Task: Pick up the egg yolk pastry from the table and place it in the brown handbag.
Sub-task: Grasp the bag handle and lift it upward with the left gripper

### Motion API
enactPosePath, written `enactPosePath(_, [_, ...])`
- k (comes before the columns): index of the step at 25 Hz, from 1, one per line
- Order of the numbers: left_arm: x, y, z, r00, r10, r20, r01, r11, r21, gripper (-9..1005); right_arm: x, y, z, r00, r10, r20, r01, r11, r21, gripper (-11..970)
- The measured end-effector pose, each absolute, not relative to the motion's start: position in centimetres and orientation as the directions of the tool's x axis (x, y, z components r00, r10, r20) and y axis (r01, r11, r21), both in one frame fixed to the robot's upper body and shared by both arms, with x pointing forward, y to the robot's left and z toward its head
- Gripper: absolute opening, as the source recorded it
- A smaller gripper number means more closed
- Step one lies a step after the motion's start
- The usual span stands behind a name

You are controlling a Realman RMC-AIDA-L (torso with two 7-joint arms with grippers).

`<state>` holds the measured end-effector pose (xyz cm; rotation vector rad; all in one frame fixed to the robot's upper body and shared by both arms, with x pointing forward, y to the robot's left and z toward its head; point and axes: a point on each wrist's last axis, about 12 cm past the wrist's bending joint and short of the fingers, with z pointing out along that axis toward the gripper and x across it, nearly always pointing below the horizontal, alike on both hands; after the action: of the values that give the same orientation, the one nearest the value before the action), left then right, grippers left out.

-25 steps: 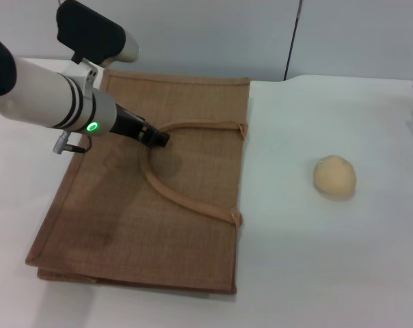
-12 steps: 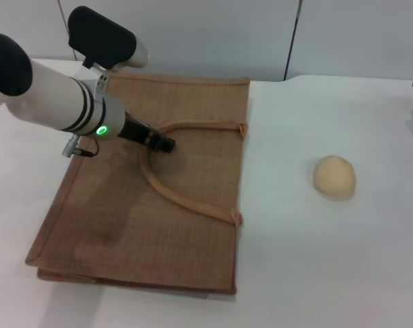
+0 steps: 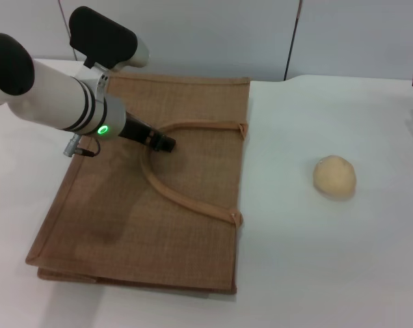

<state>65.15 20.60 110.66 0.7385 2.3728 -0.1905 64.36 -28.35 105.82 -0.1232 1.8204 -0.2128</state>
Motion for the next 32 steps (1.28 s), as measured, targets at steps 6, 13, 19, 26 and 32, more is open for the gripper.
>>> enactPosePath(6, [65.18,20.57,110.71,-0.638,0.459,-0.618,0.553,0.832,0.047,553,64.36,-28.35,105.82,-0.257,-0.196,-0.946,0.028,0.977,-0.210,881])
enactPosePath(13, [65.20,20.57,110.72,-0.638,0.458,-0.619,0.552,0.833,0.047,496,64.36,-28.35,105.82,-0.257,-0.196,-0.946,0.028,0.977,-0.210,881])
enactPosePath(19, [65.23,20.53,110.76,-0.638,0.457,-0.620,0.551,0.833,0.047,249,64.36,-28.35,105.82,-0.257,-0.196,-0.946,0.028,0.977,-0.210,882])
enactPosePath(26, [65.25,20.60,110.75,-0.635,0.465,-0.617,0.553,0.831,0.057,141,64.36,-28.35,105.82,-0.257,-0.196,-0.946,0.028,0.977,-0.210,882])
enactPosePath(32, [65.60,20.33,111.55,-0.609,0.484,-0.629,0.570,0.818,0.078,114,64.33,-28.38,105.79,-0.258,-0.195,-0.946,0.028,0.977,-0.210,882])
